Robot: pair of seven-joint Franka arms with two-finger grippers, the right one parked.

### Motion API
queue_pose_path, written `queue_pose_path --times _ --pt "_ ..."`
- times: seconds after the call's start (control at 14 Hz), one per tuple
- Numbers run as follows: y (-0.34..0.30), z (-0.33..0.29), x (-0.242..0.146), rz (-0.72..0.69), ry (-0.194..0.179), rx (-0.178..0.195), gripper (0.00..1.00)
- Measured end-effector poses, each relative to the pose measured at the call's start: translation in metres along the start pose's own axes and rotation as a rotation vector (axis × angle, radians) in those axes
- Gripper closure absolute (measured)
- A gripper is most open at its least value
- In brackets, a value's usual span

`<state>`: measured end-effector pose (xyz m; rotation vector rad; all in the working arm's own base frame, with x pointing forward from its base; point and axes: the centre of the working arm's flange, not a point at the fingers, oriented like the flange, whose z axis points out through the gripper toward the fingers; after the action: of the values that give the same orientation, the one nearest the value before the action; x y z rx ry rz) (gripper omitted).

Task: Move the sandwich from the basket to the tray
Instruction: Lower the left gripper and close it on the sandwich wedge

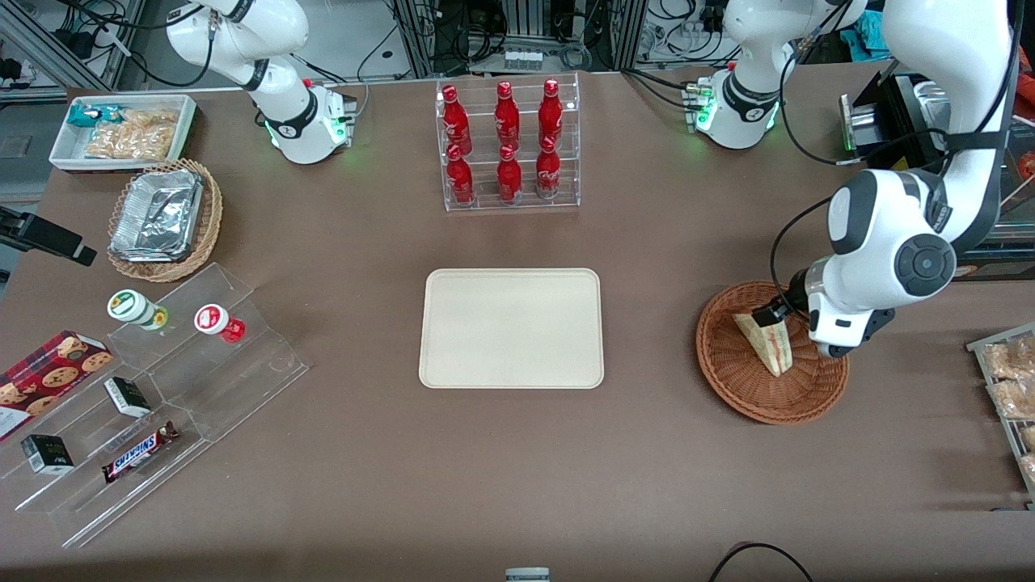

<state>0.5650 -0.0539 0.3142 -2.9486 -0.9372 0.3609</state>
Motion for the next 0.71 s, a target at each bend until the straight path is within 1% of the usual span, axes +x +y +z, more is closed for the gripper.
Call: queue_pose_path --times 0.29,0.5,0.57,0.71 --pt "-0.002 0.043 0.016 -0.019 -0.005 -0.027 0.00" --pt "0.000 0.074 0.019 -0.020 0.005 -0.052 0.00" --pt "0.001 0.083 0.020 -0.020 0.007 -0.059 0.07" --pt "0.002 0.090 0.021 -0.020 0.004 -0.062 0.27"
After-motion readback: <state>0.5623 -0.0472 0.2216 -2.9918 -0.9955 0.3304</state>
